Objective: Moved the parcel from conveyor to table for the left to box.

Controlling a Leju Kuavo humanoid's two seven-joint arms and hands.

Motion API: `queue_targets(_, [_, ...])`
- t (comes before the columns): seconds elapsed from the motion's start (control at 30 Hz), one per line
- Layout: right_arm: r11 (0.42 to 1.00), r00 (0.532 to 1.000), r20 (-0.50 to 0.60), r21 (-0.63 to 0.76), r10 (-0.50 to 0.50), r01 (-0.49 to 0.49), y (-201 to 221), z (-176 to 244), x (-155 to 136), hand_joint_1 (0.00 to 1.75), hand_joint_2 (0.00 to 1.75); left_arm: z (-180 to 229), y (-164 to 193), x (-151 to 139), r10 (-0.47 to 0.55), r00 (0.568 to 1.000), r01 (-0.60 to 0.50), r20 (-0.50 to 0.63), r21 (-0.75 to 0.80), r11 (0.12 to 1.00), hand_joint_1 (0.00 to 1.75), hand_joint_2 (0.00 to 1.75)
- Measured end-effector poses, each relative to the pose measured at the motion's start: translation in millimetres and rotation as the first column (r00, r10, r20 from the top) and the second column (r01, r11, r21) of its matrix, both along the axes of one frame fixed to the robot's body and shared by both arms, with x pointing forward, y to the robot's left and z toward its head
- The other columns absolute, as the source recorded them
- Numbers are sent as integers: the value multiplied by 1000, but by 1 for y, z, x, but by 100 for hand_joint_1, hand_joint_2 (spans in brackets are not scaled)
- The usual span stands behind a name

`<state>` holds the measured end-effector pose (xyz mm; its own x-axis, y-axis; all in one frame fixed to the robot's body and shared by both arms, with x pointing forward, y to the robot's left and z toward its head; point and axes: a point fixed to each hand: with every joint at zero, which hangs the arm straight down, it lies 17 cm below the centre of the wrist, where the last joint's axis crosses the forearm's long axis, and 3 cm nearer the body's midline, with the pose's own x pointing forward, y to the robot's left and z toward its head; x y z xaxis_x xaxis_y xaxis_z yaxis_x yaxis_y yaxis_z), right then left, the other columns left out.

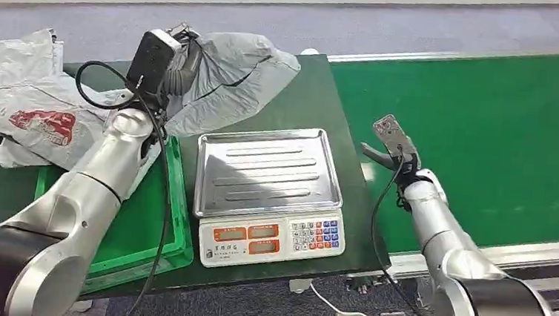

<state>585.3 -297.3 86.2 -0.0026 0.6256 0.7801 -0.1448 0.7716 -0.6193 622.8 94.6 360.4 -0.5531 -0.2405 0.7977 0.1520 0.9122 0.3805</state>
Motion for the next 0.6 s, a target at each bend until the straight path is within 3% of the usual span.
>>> queue_targets(0.2, [1000,1000,-5,1,-2,2,0,-4,-2,0,175,6,6,2,13,1000,-13,-7,-57,998,175,175])
queue_targets(0.37, [1000,1000,-13,0,-3,3,-1,-10,-6,0,175,4,37,17,158,986,-161,-48,-67,985,175,175])
queue_targets(0.5, [1000,1000,-21,0,-4,4,-2,-13,-7,0,175,-2,85,33,356,929,-360,-97,-26,932,175,175])
queue_targets(0.6, [1000,1000,-30,-4,-11,11,-6,-15,-8,0,175,-5,136,38,489,862,-501,-135,-74,862,175,175])
